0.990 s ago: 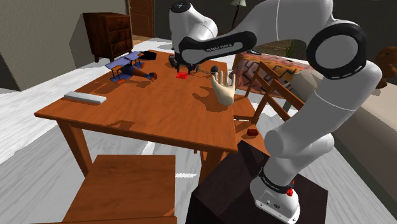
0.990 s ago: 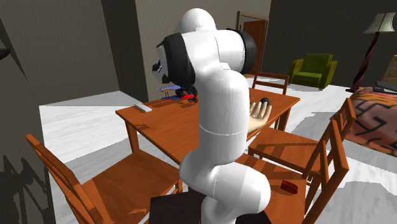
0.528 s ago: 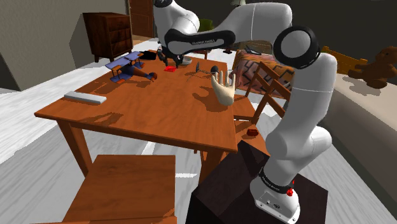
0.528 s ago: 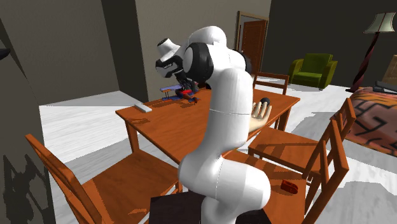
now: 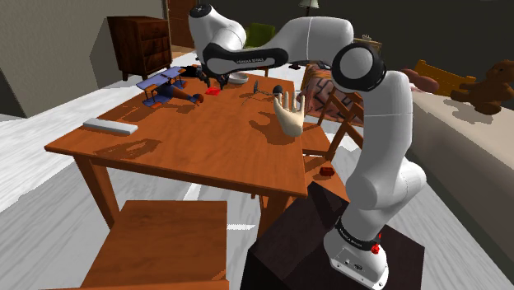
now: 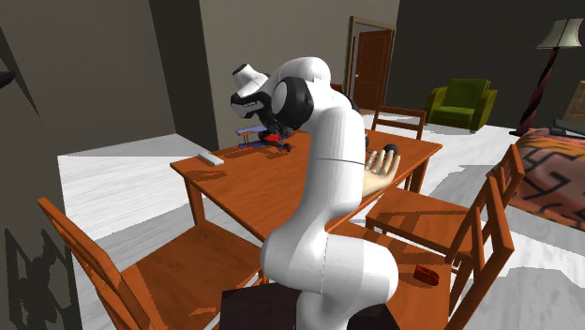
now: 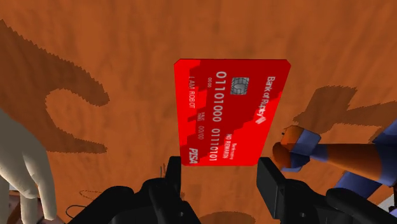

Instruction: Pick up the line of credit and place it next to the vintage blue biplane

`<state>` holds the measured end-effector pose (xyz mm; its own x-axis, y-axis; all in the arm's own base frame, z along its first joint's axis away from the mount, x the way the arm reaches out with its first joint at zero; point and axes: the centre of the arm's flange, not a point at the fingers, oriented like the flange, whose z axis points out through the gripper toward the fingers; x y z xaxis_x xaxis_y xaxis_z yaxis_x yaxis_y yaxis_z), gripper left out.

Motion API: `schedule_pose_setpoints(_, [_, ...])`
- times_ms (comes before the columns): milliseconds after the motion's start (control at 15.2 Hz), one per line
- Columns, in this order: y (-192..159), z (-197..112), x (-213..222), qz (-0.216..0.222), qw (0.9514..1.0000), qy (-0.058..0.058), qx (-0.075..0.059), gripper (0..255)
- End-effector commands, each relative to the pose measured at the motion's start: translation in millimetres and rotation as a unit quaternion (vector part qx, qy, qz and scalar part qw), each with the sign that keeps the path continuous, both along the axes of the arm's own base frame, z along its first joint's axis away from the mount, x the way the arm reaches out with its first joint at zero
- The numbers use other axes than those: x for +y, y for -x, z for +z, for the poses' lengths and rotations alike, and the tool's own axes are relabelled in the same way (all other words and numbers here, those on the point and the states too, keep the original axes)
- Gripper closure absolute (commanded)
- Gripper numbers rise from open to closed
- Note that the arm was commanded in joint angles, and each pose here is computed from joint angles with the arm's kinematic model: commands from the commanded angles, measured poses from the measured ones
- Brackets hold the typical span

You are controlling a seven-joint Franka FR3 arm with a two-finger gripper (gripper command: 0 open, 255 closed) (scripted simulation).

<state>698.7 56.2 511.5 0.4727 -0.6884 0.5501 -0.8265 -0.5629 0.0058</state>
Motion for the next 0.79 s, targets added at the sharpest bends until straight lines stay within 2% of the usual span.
schedule_pose_setpoints(0, [-0.6,-10.7,-0.1,0.0,1.0,0.0,0.0,255])
schedule_pose_setpoints(726, [-0.6,-68.8,-0.1,0.0,1.0,0.0,0.0,255])
